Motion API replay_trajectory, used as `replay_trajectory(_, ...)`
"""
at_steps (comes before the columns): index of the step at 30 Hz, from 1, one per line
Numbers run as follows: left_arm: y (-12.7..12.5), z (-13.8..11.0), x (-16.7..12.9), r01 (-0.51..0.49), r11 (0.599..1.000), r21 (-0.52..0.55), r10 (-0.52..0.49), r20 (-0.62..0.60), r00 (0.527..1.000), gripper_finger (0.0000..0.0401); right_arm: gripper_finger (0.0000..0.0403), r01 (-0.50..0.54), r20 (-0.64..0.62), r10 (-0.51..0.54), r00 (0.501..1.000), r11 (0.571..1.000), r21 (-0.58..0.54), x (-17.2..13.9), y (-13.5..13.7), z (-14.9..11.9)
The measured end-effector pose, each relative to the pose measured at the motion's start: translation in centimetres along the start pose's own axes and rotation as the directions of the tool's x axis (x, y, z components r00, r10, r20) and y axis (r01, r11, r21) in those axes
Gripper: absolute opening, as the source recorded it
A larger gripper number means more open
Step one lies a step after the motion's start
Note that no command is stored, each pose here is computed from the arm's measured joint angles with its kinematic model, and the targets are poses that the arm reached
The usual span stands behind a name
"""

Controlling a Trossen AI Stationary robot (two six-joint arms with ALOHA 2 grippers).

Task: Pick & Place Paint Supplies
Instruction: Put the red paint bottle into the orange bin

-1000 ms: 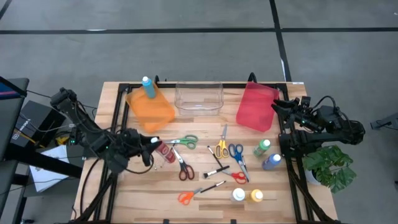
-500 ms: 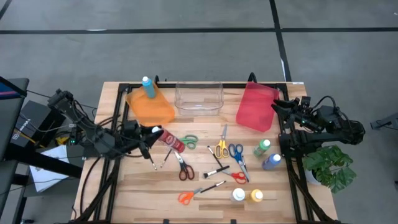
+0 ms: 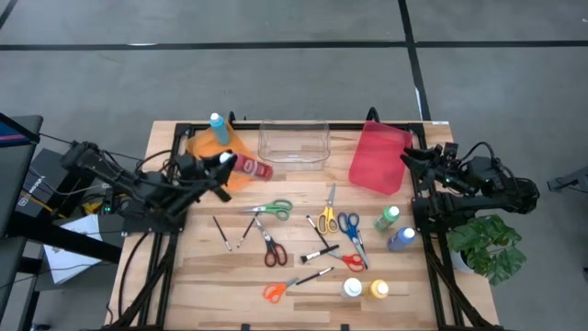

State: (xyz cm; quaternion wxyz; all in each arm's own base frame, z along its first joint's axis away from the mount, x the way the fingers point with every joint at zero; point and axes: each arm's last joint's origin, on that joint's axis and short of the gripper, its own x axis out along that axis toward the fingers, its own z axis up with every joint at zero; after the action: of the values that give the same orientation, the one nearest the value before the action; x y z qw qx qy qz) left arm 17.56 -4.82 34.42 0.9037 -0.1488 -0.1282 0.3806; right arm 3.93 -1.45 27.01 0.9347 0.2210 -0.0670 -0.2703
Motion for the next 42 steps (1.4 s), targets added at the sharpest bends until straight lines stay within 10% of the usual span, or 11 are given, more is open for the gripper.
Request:
replay_trajectory(10,2.2,0.5,1.4,-0.44,0.868,0.229,0.438,0.061,0.897,0.0114,0.021,0.0,0.0,0.0,1.0,1.0,0.002,0.0,0.0,0.0)
replay_trajectory(22,5.6,2.5,2.4,-0.596,0.768,0.235,0.583,0.128,0.802,0.0112,0.021,0.003,-0.006,-0.003,1.0,1.0,-0.005,0.0,0.0,-0.1)
replay_trajectory(42,4.9,5.1,3.4,-0.401,0.868,0.293,0.378,0.134,0.916,0.0112,0.021,0.01,-0.018,-0.01,1.0,1.0,-0.013,0.0,-0.1,-0.2)
